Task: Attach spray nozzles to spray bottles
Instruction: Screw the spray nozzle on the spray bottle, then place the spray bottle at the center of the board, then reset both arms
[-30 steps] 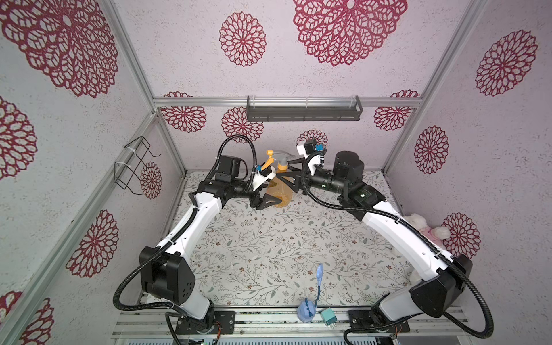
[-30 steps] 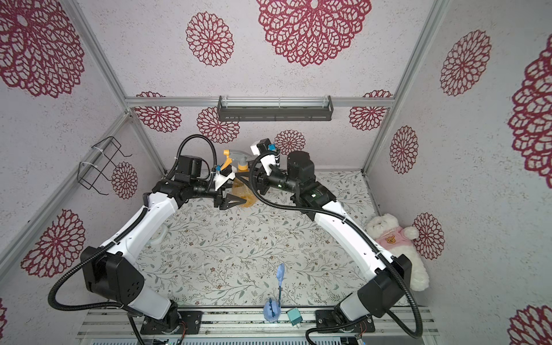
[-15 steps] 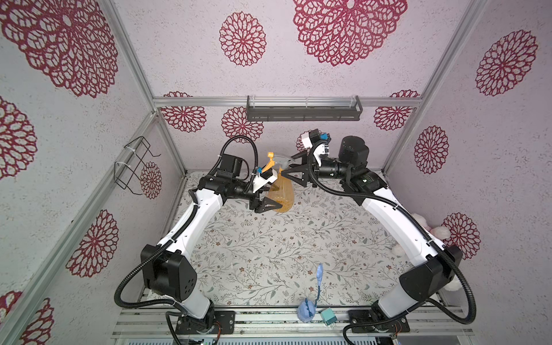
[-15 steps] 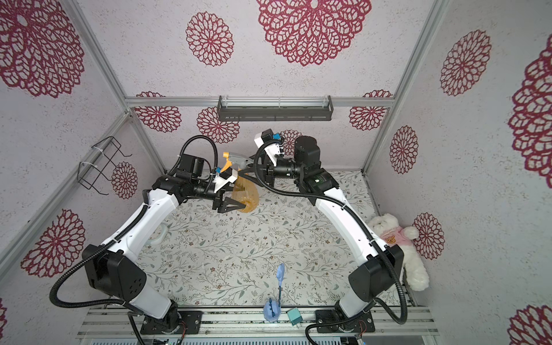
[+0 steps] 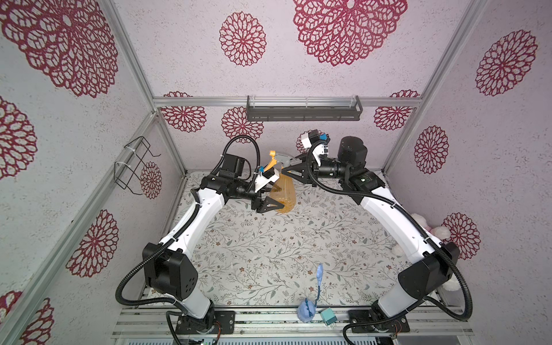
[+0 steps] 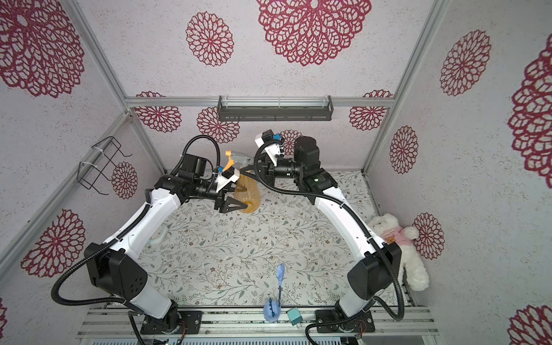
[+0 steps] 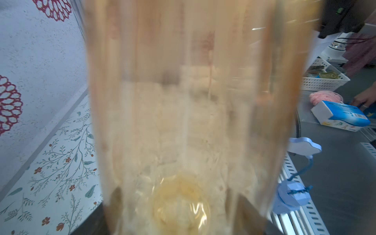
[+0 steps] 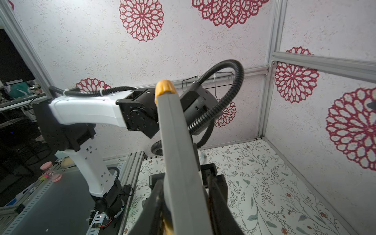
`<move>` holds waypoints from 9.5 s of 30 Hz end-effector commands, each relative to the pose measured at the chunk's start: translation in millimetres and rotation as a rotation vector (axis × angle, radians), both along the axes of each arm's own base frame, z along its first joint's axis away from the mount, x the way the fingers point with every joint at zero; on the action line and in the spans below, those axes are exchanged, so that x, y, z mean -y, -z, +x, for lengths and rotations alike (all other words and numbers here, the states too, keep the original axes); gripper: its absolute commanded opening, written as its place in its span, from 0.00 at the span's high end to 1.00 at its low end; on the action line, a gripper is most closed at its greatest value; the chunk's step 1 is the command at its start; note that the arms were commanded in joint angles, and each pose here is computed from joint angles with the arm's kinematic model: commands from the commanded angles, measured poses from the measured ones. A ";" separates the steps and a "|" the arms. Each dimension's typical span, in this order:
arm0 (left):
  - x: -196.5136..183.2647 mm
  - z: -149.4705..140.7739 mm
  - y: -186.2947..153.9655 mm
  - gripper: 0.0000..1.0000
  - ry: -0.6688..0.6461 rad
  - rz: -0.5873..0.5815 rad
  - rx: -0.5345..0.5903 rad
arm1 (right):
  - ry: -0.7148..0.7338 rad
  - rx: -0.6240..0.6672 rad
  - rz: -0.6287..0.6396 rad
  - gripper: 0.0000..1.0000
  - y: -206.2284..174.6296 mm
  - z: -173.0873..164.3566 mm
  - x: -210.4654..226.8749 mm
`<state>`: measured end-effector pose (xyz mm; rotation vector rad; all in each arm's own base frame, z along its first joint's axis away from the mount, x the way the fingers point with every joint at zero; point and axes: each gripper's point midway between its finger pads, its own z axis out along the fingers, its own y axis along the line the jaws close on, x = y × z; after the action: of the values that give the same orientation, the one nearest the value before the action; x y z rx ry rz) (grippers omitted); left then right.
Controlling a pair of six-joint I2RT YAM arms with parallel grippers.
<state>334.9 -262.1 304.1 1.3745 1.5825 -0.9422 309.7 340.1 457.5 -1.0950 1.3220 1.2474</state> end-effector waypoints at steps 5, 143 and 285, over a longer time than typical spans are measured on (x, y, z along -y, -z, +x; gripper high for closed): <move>-22.6 51.8 -30.6 1.00 -0.368 -0.035 0.118 | 0.167 0.053 0.082 1.00 -24.3 0.7 19.1; 6.0 52.4 -45.6 0.61 -0.477 -0.145 0.172 | 0.831 0.142 0.011 1.00 6.6 37.6 39.7; -325.4 70.2 186.3 0.03 -1.585 -0.115 0.076 | 1.668 0.020 -0.218 0.01 311.7 37.2 362.0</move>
<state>400.4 60.9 102.0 -0.1521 1.8953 0.0343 354.4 -17.5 159.8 0.1158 1.6824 -0.1907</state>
